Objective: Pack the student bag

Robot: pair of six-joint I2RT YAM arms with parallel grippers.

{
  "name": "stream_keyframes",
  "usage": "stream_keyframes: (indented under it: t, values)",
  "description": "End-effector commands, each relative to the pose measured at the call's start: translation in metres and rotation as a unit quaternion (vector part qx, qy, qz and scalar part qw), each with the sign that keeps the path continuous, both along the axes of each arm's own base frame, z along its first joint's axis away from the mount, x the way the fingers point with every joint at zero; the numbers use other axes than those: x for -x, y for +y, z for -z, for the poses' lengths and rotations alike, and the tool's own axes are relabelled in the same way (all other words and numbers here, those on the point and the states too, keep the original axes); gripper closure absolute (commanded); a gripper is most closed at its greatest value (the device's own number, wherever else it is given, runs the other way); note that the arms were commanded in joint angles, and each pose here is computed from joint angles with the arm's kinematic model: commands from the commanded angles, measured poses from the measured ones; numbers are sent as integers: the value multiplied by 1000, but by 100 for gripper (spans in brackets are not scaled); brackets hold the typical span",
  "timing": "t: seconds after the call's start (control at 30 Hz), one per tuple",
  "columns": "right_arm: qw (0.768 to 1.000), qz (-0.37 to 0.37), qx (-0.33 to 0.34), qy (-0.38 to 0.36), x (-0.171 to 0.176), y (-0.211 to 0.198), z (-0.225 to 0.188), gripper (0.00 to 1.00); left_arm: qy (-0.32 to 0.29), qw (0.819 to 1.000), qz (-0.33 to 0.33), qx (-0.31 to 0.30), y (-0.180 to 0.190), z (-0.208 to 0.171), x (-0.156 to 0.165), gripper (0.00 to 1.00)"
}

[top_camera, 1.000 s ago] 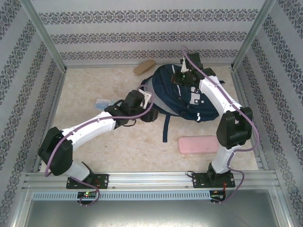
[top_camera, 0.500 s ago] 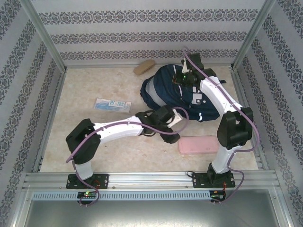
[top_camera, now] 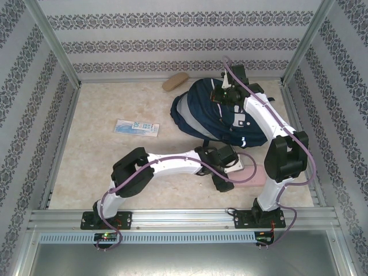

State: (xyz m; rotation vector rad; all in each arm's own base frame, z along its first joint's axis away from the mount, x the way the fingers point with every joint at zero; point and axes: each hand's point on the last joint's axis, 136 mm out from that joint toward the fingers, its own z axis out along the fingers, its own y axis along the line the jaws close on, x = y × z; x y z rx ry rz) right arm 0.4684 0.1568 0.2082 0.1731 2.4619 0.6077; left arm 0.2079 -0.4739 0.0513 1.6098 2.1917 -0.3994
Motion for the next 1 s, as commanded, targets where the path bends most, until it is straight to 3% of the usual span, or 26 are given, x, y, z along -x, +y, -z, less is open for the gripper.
stream_keyframes:
  t: [0.0, 0.43, 0.6, 0.97]
  values:
    - [999, 32, 16, 15, 5, -23, 5, 100, -19, 999, 19, -33, 1, 5, -1, 0]
    - [999, 31, 13, 17, 7, -22, 4, 100, -9, 997, 42, -65, -8, 34, 1, 0]
    - [999, 33, 8, 23, 9, -20, 8, 100, -46, 995, 15, -93, -3, 47, -16, 0]
    - [999, 31, 7, 25, 10, -18, 9, 100, -114, 989, -55, -74, 7, 12, -51, 1]
